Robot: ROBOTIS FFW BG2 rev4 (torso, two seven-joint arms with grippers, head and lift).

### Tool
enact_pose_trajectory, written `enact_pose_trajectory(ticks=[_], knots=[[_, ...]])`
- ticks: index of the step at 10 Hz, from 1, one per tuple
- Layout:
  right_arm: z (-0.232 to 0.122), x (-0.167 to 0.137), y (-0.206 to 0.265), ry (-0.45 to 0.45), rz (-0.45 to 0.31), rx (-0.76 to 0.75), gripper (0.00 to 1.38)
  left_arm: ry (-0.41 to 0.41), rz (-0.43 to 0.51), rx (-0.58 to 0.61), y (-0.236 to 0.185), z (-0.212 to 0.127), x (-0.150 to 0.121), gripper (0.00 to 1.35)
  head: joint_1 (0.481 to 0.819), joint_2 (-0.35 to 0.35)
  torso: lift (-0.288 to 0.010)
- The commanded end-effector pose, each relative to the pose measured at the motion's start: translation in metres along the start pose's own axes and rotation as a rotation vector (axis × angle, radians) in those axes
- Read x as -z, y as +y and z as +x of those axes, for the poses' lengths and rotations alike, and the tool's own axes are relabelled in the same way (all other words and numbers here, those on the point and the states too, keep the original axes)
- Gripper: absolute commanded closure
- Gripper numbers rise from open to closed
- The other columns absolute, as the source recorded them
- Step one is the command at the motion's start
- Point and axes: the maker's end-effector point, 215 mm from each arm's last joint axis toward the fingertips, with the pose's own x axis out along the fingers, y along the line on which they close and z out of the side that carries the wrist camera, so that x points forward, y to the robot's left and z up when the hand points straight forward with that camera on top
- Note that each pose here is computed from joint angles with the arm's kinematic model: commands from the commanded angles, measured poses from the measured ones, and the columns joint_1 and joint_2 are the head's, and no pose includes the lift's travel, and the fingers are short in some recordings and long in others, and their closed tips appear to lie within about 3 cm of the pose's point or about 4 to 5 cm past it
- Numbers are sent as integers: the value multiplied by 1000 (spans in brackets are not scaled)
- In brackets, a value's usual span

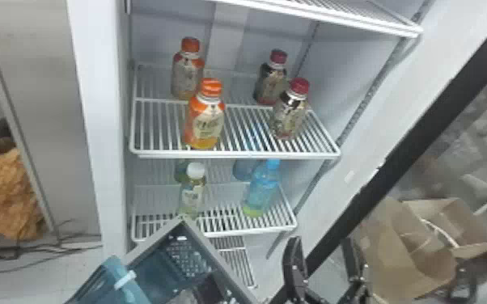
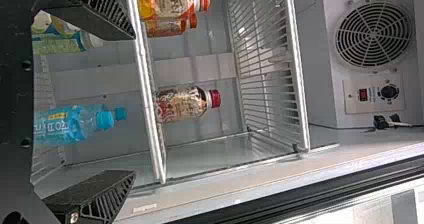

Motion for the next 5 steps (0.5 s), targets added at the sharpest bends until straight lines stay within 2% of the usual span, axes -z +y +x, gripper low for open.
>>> enact_pose_trajectory(ticks=[1, 3, 5], knots=[[0, 0, 0, 0, 0, 1, 82, 27, 33, -30, 12, -2, 4, 1205, 695, -350, -69], [0, 2, 0, 2, 0, 1, 81, 212, 172, -149, 59, -23, 41, 1205, 695, -350, -69], [0, 1, -1, 2, -2, 2, 81, 328, 232, -221, 85, -44, 64, 1205, 695, -350, -69]])
